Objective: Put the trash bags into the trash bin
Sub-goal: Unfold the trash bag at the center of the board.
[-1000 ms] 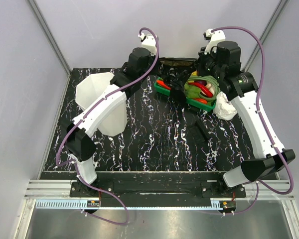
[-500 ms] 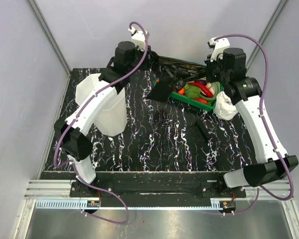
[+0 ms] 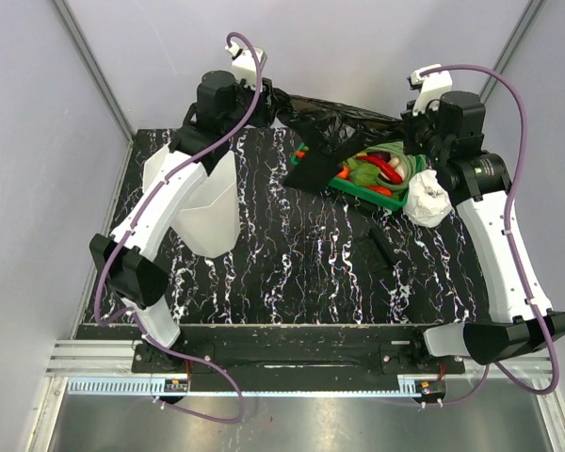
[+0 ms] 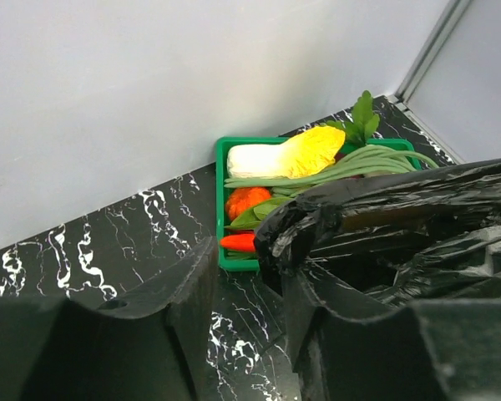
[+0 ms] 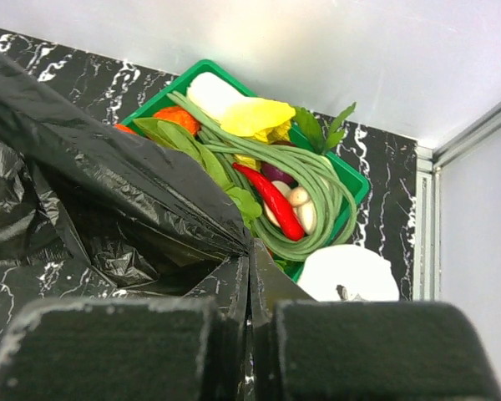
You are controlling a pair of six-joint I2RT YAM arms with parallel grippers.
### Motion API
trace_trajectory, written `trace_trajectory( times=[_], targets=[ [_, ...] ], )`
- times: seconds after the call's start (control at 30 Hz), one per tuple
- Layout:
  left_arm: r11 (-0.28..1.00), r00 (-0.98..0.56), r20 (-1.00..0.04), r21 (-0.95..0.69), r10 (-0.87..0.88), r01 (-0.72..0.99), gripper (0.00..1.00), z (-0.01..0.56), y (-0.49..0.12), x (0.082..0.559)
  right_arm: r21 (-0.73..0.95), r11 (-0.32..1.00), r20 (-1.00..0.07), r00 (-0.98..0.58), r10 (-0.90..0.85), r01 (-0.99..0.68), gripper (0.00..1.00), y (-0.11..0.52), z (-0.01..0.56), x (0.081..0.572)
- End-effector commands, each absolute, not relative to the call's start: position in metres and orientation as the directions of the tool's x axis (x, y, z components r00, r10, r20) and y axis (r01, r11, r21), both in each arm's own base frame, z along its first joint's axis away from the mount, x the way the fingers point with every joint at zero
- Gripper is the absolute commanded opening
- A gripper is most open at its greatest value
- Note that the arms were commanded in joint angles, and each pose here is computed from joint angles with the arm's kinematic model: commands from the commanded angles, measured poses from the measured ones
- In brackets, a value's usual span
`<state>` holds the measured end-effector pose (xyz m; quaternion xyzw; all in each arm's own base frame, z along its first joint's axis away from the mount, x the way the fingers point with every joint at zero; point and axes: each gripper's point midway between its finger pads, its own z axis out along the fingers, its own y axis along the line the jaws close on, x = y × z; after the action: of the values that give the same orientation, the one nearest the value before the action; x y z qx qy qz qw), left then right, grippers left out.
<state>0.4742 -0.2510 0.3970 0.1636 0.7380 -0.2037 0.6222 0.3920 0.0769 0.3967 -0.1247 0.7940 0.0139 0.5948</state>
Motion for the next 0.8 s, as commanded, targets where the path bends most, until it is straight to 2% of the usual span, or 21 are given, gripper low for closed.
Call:
trace_trajectory(
  times=[0.0,0.07,0.2,0.47,0.6,0.7,0.77],
  targets=[
    [0.830,-0.067,-0.996,-0.079,-0.051,0.552,0.43,0.443,-0.243,0.454,-0.161,0.980,-0.958,-0.222,-0.184,-0.120,0.00,0.045,0.420,0.389],
    [0.829,-0.068,-0.996,-0.086,-0.058,0.552,0.49,0.446,-0.233,0.456,-0.166,0.982,-0.959,-0.219,-0.182,-0.089,0.00,0.034,0.424,0.391],
    [0.834,-0.088,-0.993,-0.116,-0.081,0.539,0.50,0.447,-0.211,0.462,-0.186,0.982,-0.959,-0.210,-0.189,-0.032,0.00,0.011,0.430,0.396],
    [0.787,-0.114,-0.993,-0.104,-0.043,0.608,0.63,0.437,-0.211,0.447,-0.167,0.984,-0.967,-0.187,-0.174,-0.054,0.00,0.014,0.437,0.395],
    [0.635,-0.134,-0.988,-0.151,-0.076,0.757,0.78,0.448,-0.240,0.417,-0.105,0.964,-0.978,-0.151,-0.145,-0.243,0.00,0.050,0.442,0.387],
    [0.495,-0.116,-0.991,-0.130,-0.060,0.859,0.96,0.464,-0.270,0.391,-0.054,0.881,-0.970,-0.186,-0.159,-0.471,0.00,0.089,0.436,0.372],
    [0.457,-0.084,-0.996,-0.078,-0.007,0.886,0.99,0.460,-0.292,0.381,-0.012,0.827,-0.963,-0.215,-0.160,-0.562,0.00,0.106,0.434,0.362]
  ],
)
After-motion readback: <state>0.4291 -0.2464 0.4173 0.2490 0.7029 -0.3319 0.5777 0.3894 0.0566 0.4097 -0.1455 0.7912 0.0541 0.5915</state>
